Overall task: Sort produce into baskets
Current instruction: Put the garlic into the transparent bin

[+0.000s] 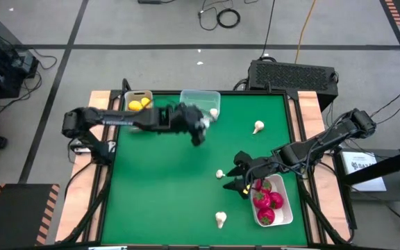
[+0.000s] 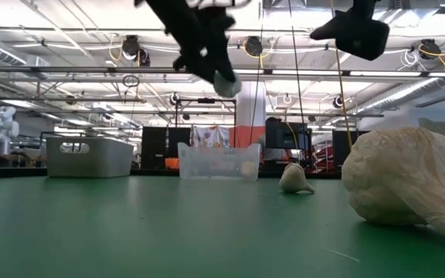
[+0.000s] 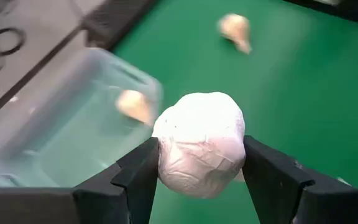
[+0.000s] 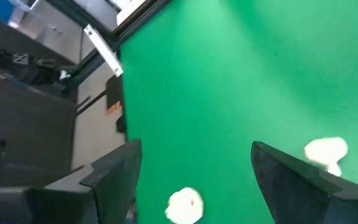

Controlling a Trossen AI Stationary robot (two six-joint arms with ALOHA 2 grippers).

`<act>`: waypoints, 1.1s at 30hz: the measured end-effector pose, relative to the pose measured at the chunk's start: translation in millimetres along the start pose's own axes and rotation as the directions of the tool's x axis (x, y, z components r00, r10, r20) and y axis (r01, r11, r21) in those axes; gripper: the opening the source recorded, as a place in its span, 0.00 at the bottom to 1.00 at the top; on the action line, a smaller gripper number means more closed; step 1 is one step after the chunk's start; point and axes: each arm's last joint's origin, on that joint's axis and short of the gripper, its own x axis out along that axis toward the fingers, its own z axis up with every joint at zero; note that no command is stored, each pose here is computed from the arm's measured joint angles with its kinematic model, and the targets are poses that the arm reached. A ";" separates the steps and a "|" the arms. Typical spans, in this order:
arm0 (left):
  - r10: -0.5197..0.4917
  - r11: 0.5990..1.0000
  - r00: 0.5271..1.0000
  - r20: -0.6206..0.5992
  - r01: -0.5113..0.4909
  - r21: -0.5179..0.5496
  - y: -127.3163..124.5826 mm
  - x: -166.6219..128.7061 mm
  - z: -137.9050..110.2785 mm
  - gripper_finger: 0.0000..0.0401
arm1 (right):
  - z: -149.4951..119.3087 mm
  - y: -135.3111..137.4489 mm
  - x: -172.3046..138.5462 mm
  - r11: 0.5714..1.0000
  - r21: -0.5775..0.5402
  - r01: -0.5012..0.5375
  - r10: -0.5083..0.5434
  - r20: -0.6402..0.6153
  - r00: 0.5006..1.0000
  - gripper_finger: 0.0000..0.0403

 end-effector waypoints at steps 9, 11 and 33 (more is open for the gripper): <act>0.082 0.976 0.992 -0.096 -0.099 -0.195 76.3 46.6 0.7 0.53 | 15.5 -13.1 1.7 0.980 -0.174 0.095 -0.081 0.085 0.993 0.73; 0.097 0.968 0.990 -0.101 -0.118 -0.223 86.7 55.5 -0.4 0.53 | 21.5 -17.8 0.4 0.972 -0.216 0.087 -0.073 0.074 0.995 0.73; 0.082 0.979 0.984 -0.160 -0.110 -0.173 127.0 98.3 -15.3 0.66 | 50.4 -47.5 -7.4 0.973 0.127 0.192 -0.212 0.170 0.962 0.73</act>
